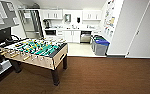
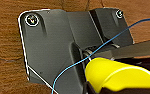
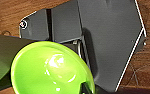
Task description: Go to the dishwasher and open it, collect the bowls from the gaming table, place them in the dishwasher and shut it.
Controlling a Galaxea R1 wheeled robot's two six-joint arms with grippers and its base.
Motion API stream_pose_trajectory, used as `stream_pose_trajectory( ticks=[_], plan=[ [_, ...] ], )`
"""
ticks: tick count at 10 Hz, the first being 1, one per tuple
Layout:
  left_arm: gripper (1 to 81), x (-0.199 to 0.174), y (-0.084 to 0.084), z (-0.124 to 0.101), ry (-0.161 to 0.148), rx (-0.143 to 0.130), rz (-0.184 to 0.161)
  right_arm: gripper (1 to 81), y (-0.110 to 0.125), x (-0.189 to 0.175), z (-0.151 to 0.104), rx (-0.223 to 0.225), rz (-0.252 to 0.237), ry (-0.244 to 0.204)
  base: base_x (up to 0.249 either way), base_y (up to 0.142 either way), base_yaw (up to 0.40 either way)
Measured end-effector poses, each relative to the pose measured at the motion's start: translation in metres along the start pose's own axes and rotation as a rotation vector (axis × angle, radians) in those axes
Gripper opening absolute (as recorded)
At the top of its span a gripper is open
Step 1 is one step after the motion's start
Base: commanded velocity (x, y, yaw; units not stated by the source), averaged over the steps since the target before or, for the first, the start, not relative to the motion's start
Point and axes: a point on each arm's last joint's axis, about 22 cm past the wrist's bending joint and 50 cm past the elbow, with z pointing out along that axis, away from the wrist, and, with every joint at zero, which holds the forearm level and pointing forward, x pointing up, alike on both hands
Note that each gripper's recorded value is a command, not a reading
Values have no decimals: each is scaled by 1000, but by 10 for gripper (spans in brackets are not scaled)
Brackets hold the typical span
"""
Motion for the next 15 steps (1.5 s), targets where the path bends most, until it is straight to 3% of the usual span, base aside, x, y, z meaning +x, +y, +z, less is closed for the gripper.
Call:
stream_pose_trajectory(
  ticks=[1, 2, 3, 4, 6, 8, 10, 11, 12, 14, 15],
  plan=[
    [10, -8, -5, -2, -12, 11, -1, 10, 0, -5, 0, 1, 0, -4, 131, -71, 0],
    [10, -6, 0, 0, -10, 6, -1, 10, 3, -5, -1, -5, -1, -6, 131, -71, 0],
    [10, 9, 9, 4, 11, -15, 3, 10, 5, 10, -1, -6, -7, 12, 131, -70, 0],
    [10, 13, 5, 3, 17, -10, 6, 10, 1, 14, 0, -1, -9, 17, 131, -70, 0],
    [10, -3, 1, 0, -6, 1, 0, 10, 2, -4, 0, -3, -2, -4, 131, -70, 0],
    [10, 4, 3, 2, 6, -5, 4, 10, 3, 4, -1, -2, -5, 8, 131, -35, 0],
    [10, -6, 1, 0, -10, 3, 0, 10, 6, -7, -2, -8, -1, -7, 131, 0, 0],
    [10, 12, 10, 4, 17, -20, 5, 10, 14, 9, -4, -19, -7, 12, 131, 0, 0],
    [10, 17, 3, 3, 23, -7, 9, 10, 1, 13, 0, -1, -10, 20, 131, 0, 0],
    [10, -8, 0, -1, -10, 2, 0, 10, 0, -10, 0, 0, -3, -10, 131, 0, 0],
    [10, -4, 1, 0, -5, 1, 1, 10, -2, -5, 0, 3, -4, -4, 132, 0, 0]
  ],
)
